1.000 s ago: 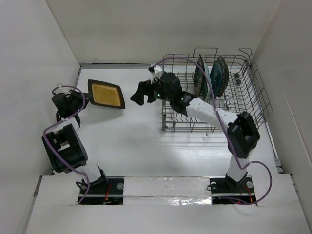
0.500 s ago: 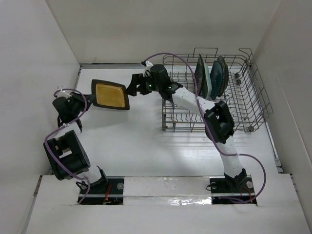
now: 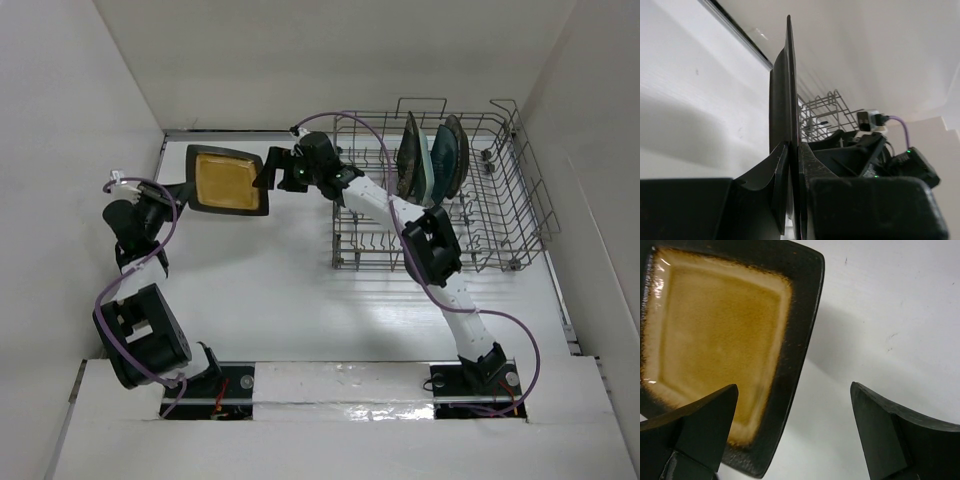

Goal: Load the plates into the dish rack

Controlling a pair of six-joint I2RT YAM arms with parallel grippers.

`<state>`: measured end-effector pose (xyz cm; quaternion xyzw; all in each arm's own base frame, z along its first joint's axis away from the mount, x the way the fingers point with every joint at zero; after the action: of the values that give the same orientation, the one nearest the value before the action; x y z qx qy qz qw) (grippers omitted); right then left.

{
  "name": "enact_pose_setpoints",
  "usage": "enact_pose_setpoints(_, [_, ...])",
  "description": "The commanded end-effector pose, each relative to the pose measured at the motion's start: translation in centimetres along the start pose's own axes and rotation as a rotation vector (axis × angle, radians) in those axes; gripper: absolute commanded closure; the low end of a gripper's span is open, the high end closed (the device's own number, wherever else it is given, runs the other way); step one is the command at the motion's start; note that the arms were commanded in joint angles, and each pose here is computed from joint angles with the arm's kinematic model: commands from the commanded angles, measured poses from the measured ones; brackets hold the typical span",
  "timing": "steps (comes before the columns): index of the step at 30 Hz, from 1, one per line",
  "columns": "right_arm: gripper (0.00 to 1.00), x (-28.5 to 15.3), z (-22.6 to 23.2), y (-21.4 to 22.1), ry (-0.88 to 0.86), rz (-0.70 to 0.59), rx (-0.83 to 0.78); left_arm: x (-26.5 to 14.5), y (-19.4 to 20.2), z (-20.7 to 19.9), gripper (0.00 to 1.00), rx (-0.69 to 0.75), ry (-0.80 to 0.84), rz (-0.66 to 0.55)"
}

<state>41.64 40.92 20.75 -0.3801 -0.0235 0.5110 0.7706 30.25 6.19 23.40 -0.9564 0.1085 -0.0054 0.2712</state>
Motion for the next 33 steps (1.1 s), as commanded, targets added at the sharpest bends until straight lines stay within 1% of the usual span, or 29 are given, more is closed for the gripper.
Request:
enact_pose_setpoints(1, [0.00, -0.2, 1.6, -1.2, -0.127, -0.035, 0.028, -1.2, -1.4, -4.6, 1.00, 0.076, 0.233, -0.058])
enact_pose_setpoints(4, [0.00, -0.4, 2.6, -1.4, -0.223, -0.037, 0.023, -1.7, -1.1, -5.0, 1.00, 0.056, 0.271, -0.050])
enact_pose_setpoints(6, [0.00, 0.0, 2.4, -0.9, -0.254, -0.005, 0.038, -2.2, -0.8, -5.5, 1.00, 0.041, 0.311, -0.051])
enact_pose_setpoints(7, [0.00, 0.1, 2.6, -1.0, -0.295, -0.013, 0.036, -2.5, -0.8, -5.9, 1.00, 0.046, 0.328, -0.053])
enact_pose_setpoints(11, [0.01, 0.0, 3.4, 0.1, -0.440, 0.021, 0.051, -3.3, -0.7, -7.0, 1.00, 0.065, 0.359, -0.047])
enact_pose_setpoints(12, [0.01, -0.3, 3.8, 0.0, -0.475, 0.019, 0.065, -3.4, -0.6, -7.1, 1.00, 0.065, 0.361, -0.046])
enact_pose_setpoints(13, [0.03, -0.6, 4.3, -0.3, -0.523, -0.004, 0.046, -3.6, -0.4, -7.1, 1.00, 0.061, 0.364, -0.042])
enact_pose_setpoints(14, [0.05, -0.7, 4.7, 0.3, -0.551, 0.016, 0.043, -3.8, -0.2, -7.2, 1.00, 0.063, 0.370, -0.034])
enact_pose_setpoints(15, [0.08, -1.0, 5.0, 0.2, -0.571, 0.015, 0.045, -3.9, -0.1, -7.2, 1.00, 0.062, 0.371, -0.031])
enact_pose_setpoints(16, [0.16, -1.6, 5.8, -0.3, -0.605, -0.006, 0.025, -4.1, 0.1, -7.2, 1.00, 0.063, 0.372, -0.028])
enact_pose_setpoints(18, [0.32, -2.3, 5.9, 0.0, -0.617, -0.013, 0.027, -4.3, 0.3, -7.1, 1.00, 0.064, 0.373, -0.024])
enact_pose_setpoints(19, [0.44, -3.3, 7.3, -0.3, -0.656, -0.038, 0.003, -4.5, 0.6, -7.0, 1.00, 0.063, 0.372, -0.021])
enact_pose_setpoints(21, [0.55, -3.9, 6.9, 0.4, -0.651, -0.038, 0.014, -4.5, 0.8, -6.6, 1.00, 0.061, 0.348, -0.016])
enact_pose_setpoints(22, [0.62, -4.4, 7.2, 0.3, -0.665, -0.058, 0.005, -4.6, 0.9, -6.6, 1.00, 0.067, 0.337, -0.015])
enact_pose_setpoints(23, [0.66, -5.5, 7.9, -0.1, -0.681, -0.078, -0.007, -4.6, 0.9, -6.4, 1.00, 0.072, 0.324, -0.016])
enact_pose_setpoints(24, [0.71, -5.9, 7.1, 0.2, -0.665, -0.080, 0.001, -4.5, 1.0, -6.1, 1.00, 0.076, 0.304, -0.013])
enact_pose_setpoints(25, [0.78, -6.3, 7.3, 0.2, -0.676, -0.090, -0.007, -4.6, 1.1, -6.1, 1.00, 0.082, 0.301, -0.014])
enact_pose_setpoints(27, [0.86, -7.9, 8.3, -0.1, -0.700, -0.115, -0.023, -4.6, 1.2, -5.9, 1.00, 0.078, 0.284, -0.011])
enact_pose_setpoints(28, [0.90, -8.3, 7.6, 0.1, -0.695, -0.124, -0.020, -4.6, 1.1, -5.9, 1.00, 0.083, 0.282, -0.013])
enact_pose_setpoints(30, [0.96, -9.9, 8.5, -0.2, -0.714, -0.153, -0.022, -4.6, 1.1, -5.8, 1.00, 0.077, 0.259, -0.012])
enact_pose_setpoints(31, [1.00, -10.3, 8.5, 0.0, -0.715, -0.156, -0.023, -4.6, 1.0, -5.9, 0.96, 0.096, 0.254, -0.017])
enact_pose_setpoints(32, [1.00, -10.8, 8.4, -0.3, -0.710, -0.169, -0.026, -4.6, 1.0, -5.9, 0.90, 0.099, 0.247, -0.021])
enact_pose_setpoints(33, [1.00, -11.3, 8.7, -0.5, -0.712, -0.179, -0.026, -4.6, 1.0, -6.0, 0.82, 0.099, 0.246, -0.019])
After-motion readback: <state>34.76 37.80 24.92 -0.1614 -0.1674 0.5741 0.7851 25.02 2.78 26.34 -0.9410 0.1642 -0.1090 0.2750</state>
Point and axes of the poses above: each gripper's point midway between its finger pads, its own x axis out along the fingers, its own z axis along the line the jaws close on, y = z × x, the point moved 10 cm from there along -x, back along the fingers, and after that the axes turned 4 degrees about x, right-handed, at the moved point
